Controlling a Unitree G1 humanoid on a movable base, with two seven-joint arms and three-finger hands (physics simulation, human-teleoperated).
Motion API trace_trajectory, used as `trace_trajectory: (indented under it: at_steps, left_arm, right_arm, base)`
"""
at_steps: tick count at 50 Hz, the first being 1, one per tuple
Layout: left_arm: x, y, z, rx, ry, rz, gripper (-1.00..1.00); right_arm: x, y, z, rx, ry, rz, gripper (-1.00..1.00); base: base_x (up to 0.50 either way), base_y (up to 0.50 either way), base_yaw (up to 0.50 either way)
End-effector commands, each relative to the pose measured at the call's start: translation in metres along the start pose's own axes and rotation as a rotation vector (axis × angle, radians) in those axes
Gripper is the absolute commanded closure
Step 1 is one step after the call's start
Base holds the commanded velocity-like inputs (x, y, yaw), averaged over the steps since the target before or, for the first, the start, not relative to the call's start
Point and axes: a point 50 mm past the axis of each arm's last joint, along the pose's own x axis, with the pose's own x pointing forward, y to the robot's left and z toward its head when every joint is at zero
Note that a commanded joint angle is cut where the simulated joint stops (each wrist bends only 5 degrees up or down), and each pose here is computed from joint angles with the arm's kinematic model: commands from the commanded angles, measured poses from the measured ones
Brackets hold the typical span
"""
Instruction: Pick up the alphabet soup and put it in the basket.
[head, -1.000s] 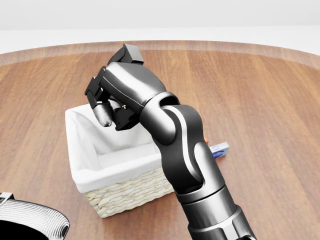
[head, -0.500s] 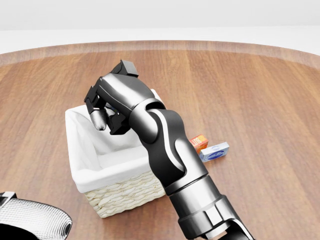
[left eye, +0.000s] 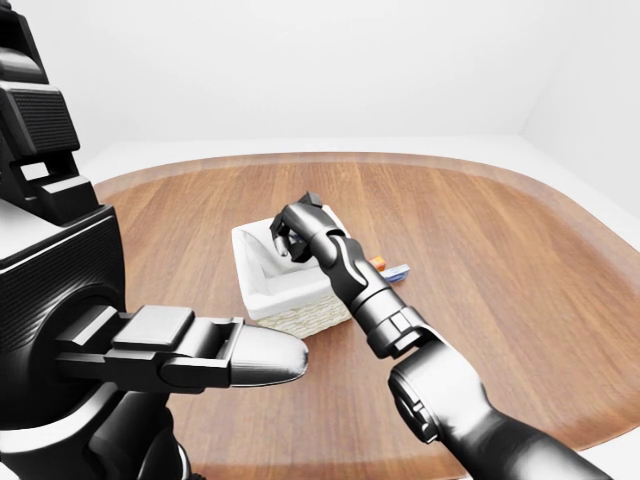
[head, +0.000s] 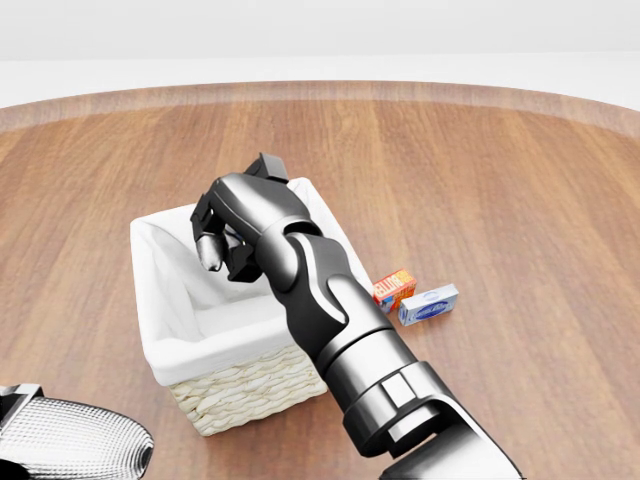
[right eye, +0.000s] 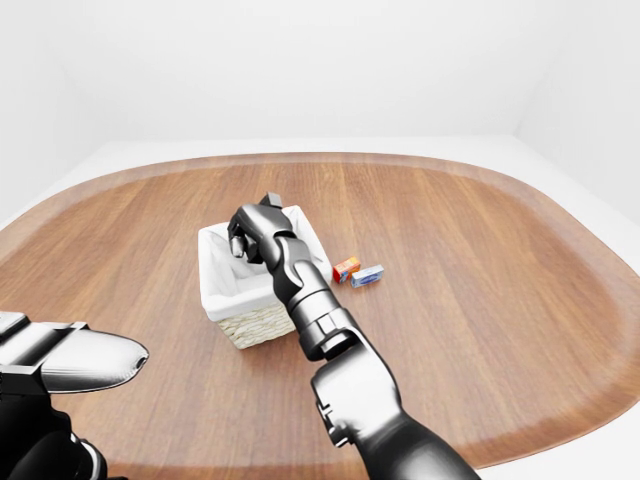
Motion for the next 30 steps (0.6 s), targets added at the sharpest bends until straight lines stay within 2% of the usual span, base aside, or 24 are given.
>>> trace_trajectory:
  at_steps: [1,15,30]
  left_arm:
    - [-0.001,-0.001,-0.001,0.009,0.006,-0.008,-1.0]
    - [-0.001,-0.004,-0.001,0.022,0.003,-0.021,-1.0]
    - [-0.001,-0.004,-0.001,0.036,-0.002,-0.028,-1.0]
  right_arm:
    - [0.005,-0.002,0.001,-0.016,0.027,-0.035,0.94]
    - [0.007,-0.006,0.032,-0.038,-0.063,-0.025,0.94]
    - [0.007,-0.001,0.024,-0.032,-0.032,-0.024,0.94]
  base:
    - [0.0,0.0,0.0]
    - [0.0,0.0,0.0]
    - [0.0,0.0,0.0]
